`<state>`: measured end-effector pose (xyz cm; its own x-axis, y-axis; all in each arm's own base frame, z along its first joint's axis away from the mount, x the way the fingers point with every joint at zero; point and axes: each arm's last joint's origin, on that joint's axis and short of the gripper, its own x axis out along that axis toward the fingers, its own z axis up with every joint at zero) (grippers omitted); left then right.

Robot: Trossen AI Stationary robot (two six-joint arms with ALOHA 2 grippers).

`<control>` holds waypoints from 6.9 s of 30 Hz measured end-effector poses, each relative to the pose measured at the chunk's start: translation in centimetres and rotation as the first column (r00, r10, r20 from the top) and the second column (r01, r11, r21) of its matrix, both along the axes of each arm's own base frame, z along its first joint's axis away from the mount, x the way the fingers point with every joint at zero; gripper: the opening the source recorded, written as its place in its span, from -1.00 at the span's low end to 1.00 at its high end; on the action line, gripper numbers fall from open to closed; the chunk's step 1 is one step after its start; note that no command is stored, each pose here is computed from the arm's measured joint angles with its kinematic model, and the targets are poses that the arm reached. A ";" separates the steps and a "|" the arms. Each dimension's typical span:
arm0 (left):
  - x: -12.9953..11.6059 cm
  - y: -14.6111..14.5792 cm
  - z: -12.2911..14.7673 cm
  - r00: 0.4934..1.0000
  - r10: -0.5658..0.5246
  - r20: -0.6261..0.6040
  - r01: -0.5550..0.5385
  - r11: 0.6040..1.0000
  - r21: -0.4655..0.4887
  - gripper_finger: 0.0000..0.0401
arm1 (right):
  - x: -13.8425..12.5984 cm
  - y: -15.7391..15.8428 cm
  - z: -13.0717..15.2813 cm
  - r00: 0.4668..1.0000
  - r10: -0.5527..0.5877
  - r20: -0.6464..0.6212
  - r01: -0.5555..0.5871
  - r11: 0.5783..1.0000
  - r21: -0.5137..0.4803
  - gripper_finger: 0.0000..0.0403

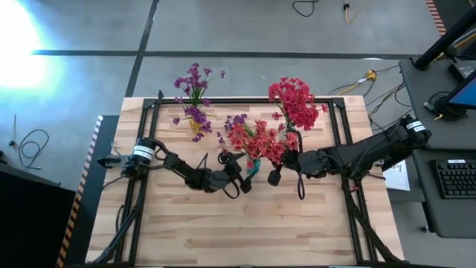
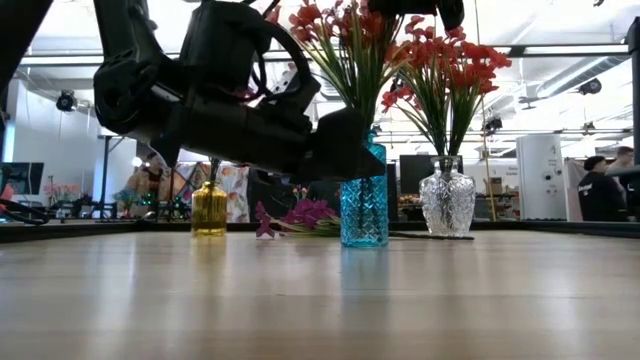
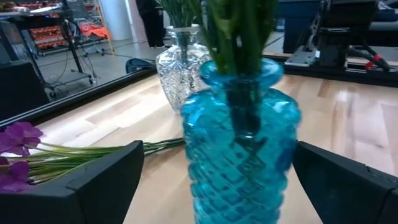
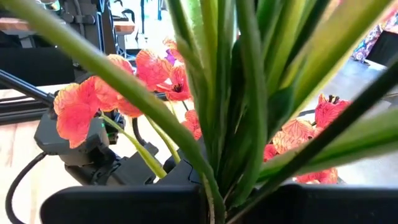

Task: Sort flowers into vase by color
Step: Put the orange flowers into the blue vase

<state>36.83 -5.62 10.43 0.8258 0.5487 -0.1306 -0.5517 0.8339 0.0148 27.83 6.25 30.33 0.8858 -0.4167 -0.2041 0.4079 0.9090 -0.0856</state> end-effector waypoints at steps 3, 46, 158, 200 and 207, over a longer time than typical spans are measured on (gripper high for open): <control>0.0 0.2 0.0 1.000 0.006 0.000 -0.006 1.000 -0.001 0.94 | 0.0 0.0 0.0 1.000 -0.001 0.001 0.001 1.000 0.003 -0.94; 3.2 0.3 -3.2 1.000 -0.004 0.023 0.004 0.999 -0.033 0.33 | -0.1 -0.1 -0.5 0.999 0.000 -0.037 0.000 1.000 -0.014 -0.94; -1.1 -5.0 -1.4 0.984 0.176 0.021 -0.177 0.983 0.044 0.77 | 2.0 -0.2 -4.3 0.986 -0.051 -0.161 0.057 0.998 0.034 -0.94; -1.4 -4.8 -1.6 0.979 0.201 0.010 -0.201 0.978 0.061 0.77 | 2.0 0.3 -4.1 0.990 -0.029 -0.138 0.033 0.999 0.027 -0.29; -1.4 -4.8 -1.6 0.979 0.201 0.010 -0.201 0.978 0.060 0.77 | 1.5 0.6 -3.5 0.993 -0.019 -0.116 0.024 0.999 0.040 -0.10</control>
